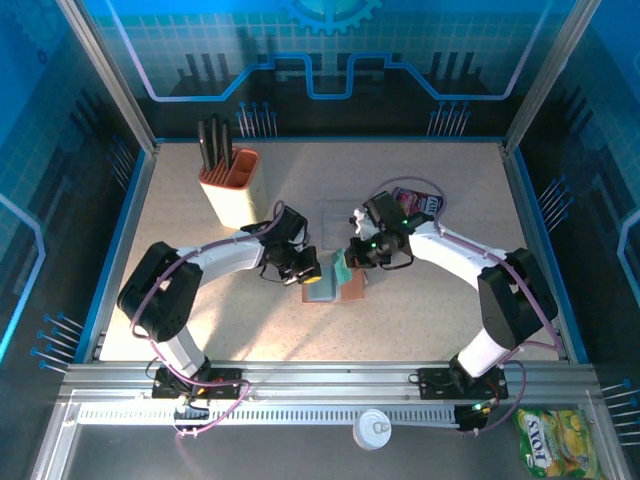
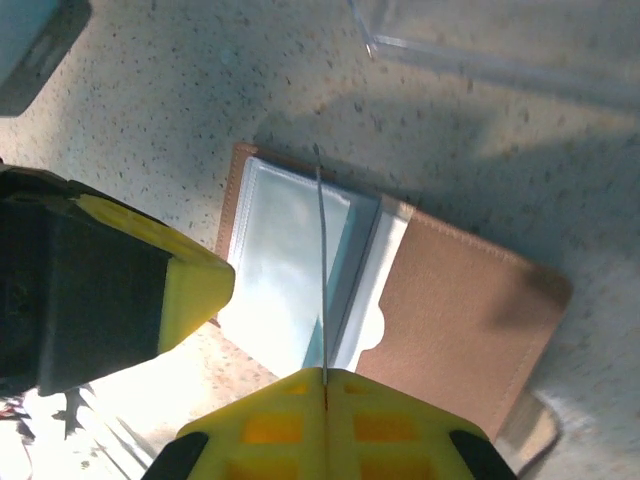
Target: Take the credit cards out of the card holder
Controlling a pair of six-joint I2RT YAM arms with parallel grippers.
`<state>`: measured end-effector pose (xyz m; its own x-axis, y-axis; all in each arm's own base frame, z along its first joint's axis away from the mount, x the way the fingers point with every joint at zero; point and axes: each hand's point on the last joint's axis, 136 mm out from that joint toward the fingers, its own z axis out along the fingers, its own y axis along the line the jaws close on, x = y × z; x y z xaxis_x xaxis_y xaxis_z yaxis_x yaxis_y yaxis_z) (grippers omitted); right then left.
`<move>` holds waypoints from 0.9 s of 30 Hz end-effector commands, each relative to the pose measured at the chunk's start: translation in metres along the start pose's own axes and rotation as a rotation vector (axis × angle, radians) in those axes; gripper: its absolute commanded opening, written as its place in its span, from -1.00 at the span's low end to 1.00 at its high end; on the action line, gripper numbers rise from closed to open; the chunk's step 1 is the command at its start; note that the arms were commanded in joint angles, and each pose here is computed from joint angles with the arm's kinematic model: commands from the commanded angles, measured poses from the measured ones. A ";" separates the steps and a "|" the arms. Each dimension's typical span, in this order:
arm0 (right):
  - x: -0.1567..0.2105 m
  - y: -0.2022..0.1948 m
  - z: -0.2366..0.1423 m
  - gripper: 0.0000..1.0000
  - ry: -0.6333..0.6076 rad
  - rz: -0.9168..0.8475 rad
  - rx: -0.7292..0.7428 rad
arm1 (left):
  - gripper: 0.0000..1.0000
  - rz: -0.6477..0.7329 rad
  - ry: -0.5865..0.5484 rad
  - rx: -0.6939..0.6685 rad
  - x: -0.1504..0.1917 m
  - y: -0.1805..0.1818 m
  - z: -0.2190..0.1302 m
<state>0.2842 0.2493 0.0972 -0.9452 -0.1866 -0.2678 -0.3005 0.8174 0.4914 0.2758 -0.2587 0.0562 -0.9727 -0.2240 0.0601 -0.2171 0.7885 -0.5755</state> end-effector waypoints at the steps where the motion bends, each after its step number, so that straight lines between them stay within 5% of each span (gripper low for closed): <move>1: 0.002 -0.021 -0.006 -1.00 0.054 -0.197 0.118 | -0.90 0.004 -0.013 0.026 0.000 -0.005 -0.013; 16: -0.022 -0.015 -0.018 -1.00 0.213 -0.938 0.189 | -0.90 -0.012 -0.045 0.019 -0.001 0.010 -0.025; 27: -0.065 -0.007 -0.020 -1.00 0.245 -1.126 0.212 | -0.90 -0.005 -0.051 0.045 -0.007 0.010 -0.028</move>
<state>0.3459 0.2456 0.1285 -0.2375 -0.9151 -0.3259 -0.9576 0.2768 -0.0794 0.2823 -0.2352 0.0698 -0.9588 -0.2822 0.0310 -0.2442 0.7640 -0.5973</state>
